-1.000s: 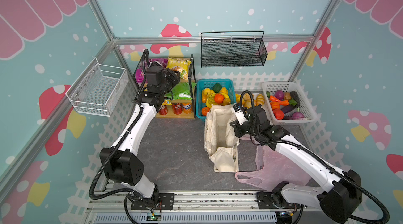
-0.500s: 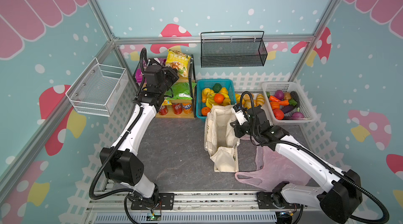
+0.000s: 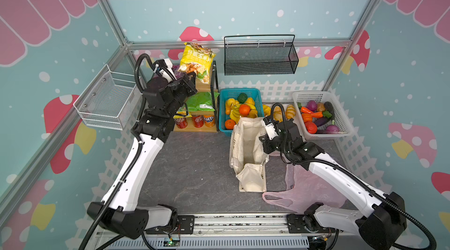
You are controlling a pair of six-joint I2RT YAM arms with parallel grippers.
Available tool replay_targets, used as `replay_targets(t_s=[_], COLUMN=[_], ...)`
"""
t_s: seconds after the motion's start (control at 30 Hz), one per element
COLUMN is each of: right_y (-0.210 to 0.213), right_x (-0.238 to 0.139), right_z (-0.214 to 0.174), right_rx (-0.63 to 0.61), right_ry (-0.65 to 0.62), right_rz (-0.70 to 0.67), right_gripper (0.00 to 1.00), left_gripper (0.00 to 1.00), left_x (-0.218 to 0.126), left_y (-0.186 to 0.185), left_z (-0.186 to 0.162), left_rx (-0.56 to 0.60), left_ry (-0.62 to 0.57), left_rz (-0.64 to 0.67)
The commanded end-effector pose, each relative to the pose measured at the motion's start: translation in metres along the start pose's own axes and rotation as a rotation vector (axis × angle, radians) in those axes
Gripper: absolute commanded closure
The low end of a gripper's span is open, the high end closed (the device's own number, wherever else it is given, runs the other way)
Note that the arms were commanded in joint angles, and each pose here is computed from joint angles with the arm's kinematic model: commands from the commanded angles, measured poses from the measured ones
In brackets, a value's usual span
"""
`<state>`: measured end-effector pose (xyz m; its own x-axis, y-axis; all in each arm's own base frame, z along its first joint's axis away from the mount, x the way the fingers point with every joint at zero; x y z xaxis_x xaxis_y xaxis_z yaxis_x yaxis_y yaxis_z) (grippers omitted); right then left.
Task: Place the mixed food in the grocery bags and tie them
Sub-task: 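Carry the yellow chip bag over the tote and release it inside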
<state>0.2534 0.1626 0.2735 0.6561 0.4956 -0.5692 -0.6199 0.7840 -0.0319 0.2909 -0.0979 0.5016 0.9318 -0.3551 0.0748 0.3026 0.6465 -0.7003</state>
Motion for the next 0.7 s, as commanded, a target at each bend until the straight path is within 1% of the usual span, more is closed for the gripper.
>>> replay_targets(t_s=[0.0, 0.17, 0.27, 0.43, 0.53, 0.6, 0.67], right_y=[-0.005, -0.006, -0.006, -0.005, -0.003, -0.003, -0.003], right_x=[-0.015, -0.02, -0.023, -0.02, -0.019, -0.02, -0.023], right_z=[0.023, 0.024, 0.023, 0.018, 0.019, 0.019, 0.019], right_rx=[0.02, 0.064, 0.103, 0.15, 0.16, 0.162, 0.156], right_ry=[-0.181, -0.256, -0.301, -0.328, -0.331, -0.333, -0.338], right_rz=[-0.01, 0.006, 0.015, 0.045, 0.069, 0.075, 0.066], right_gripper=[1.0, 1.0, 1.0, 1.0, 1.0, 1.0, 1.0], left_gripper=[1.0, 1.0, 1.0, 1.0, 1.0, 1.0, 1.0], left_x=[-0.028, -0.058, -0.063, -0.053, -0.042, -0.035, -0.026], left_y=[-0.003, -0.006, -0.009, -0.011, -0.009, -0.004, 0.002], left_z=[-0.038, -0.102, -0.136, -0.188, -0.214, -0.222, -0.224], left_rx=[0.142, 0.241, 0.273, 0.299, 0.339, 0.388, 0.471], left_ry=[0.121, 0.339, 0.467, 0.675, 0.797, 0.837, 0.833], left_rz=[0.057, 0.108, 0.132, 0.185, 0.207, 0.262, 0.355])
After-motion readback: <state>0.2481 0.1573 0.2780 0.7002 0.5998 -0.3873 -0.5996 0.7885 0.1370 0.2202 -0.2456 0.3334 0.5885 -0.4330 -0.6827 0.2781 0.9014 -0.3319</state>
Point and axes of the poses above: each gripper's point midway between its finger pads, its own x axis out along the fingers, its own y axis along the line the jaws close on, z = x × y, the point moved 9 cm from there along -x, back along the fingers, and after that the axes turned 10 degrees about -x, right-handed, at the moved point
